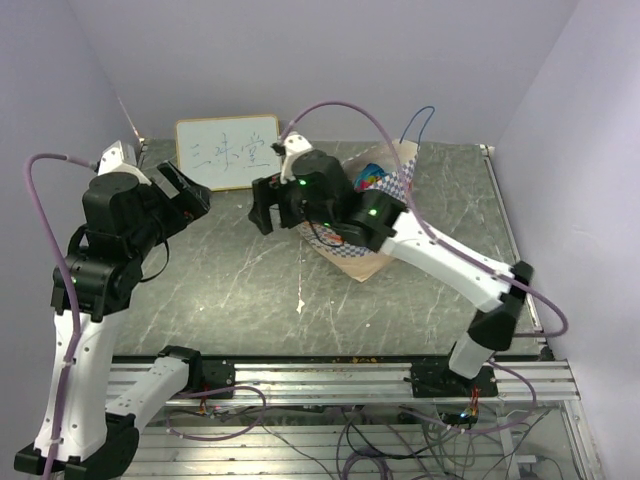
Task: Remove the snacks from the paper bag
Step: Move the paper bag to the center of the board, then adjust the paper bag at the center of the board, then take out the snack from the paper bag.
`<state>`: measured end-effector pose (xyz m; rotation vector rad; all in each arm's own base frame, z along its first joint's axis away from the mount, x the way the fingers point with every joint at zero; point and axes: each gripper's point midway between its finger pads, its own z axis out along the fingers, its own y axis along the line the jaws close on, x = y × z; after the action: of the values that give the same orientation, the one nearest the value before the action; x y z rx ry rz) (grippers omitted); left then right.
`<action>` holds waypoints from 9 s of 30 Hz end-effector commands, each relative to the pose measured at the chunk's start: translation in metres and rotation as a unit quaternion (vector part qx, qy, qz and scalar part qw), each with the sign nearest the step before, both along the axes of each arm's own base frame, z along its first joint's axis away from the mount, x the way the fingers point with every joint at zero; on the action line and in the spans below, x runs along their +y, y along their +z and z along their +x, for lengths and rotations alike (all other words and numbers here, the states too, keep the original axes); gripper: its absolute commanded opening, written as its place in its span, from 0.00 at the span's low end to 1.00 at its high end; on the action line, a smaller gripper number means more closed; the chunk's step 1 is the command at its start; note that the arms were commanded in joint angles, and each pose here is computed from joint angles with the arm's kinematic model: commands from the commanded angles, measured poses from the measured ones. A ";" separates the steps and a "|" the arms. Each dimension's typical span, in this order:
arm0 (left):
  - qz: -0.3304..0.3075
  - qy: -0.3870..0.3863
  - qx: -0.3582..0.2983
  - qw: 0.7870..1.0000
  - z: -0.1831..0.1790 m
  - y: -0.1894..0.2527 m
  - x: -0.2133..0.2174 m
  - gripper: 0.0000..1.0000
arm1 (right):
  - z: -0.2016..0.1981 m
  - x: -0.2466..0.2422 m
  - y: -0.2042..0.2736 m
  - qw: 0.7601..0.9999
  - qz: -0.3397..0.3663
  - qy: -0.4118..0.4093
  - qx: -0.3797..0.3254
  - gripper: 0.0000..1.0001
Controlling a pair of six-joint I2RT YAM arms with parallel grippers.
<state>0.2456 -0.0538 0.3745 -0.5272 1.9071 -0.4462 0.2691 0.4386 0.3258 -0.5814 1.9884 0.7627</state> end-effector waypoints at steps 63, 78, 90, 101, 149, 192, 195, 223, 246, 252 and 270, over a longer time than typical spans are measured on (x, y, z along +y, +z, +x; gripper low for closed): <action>-0.075 -0.245 0.110 0.960 0.099 -0.079 -0.150 0.08 | 0.275 -0.358 -0.009 0.961 0.114 -0.246 0.063 0.24; -0.068 -0.143 0.083 0.984 0.113 -0.033 -0.076 0.07 | 0.186 -0.272 0.037 0.983 0.097 -0.149 0.040 0.00; -0.041 -0.041 0.045 0.997 0.119 0.014 0.013 0.07 | 0.102 -0.110 0.051 0.988 0.139 0.030 0.067 0.00; -0.063 -0.005 -0.029 0.998 0.139 0.065 0.063 0.07 | 0.026 -0.009 0.040 0.965 0.137 0.209 0.083 0.01; -0.100 -0.227 0.007 0.969 0.075 0.012 -0.080 0.07 | -0.047 -0.089 -0.095 0.983 -0.100 0.089 0.127 0.23; -0.141 -0.249 0.032 0.958 0.076 0.017 -0.066 0.07 | 0.091 0.067 -0.075 0.977 0.007 0.095 -0.189 0.69; -0.146 -0.260 0.029 0.954 0.076 0.019 -0.069 0.07 | 0.099 0.075 -0.088 0.979 0.002 0.085 -0.187 0.72; -0.145 -0.265 0.031 0.953 0.080 0.024 -0.070 0.07 | 0.109 0.101 -0.152 0.984 -0.038 0.078 -0.153 0.57; -0.162 -0.218 0.035 0.962 0.085 0.021 -0.047 0.07 | 0.098 0.100 -0.140 0.985 -0.023 0.094 -0.145 0.12; -0.164 -0.204 0.039 0.964 0.088 0.015 -0.043 0.07 | 0.099 0.092 -0.093 0.982 -0.004 0.077 -0.174 0.00; -0.158 -0.174 0.041 0.971 0.091 0.009 -0.035 0.07 | 0.075 0.039 -0.001 0.978 0.067 0.031 -0.194 0.00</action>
<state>0.3374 -0.0938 0.3746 -0.4120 2.0685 -0.9997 0.3461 0.4875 0.2894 -0.7280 1.6091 0.7214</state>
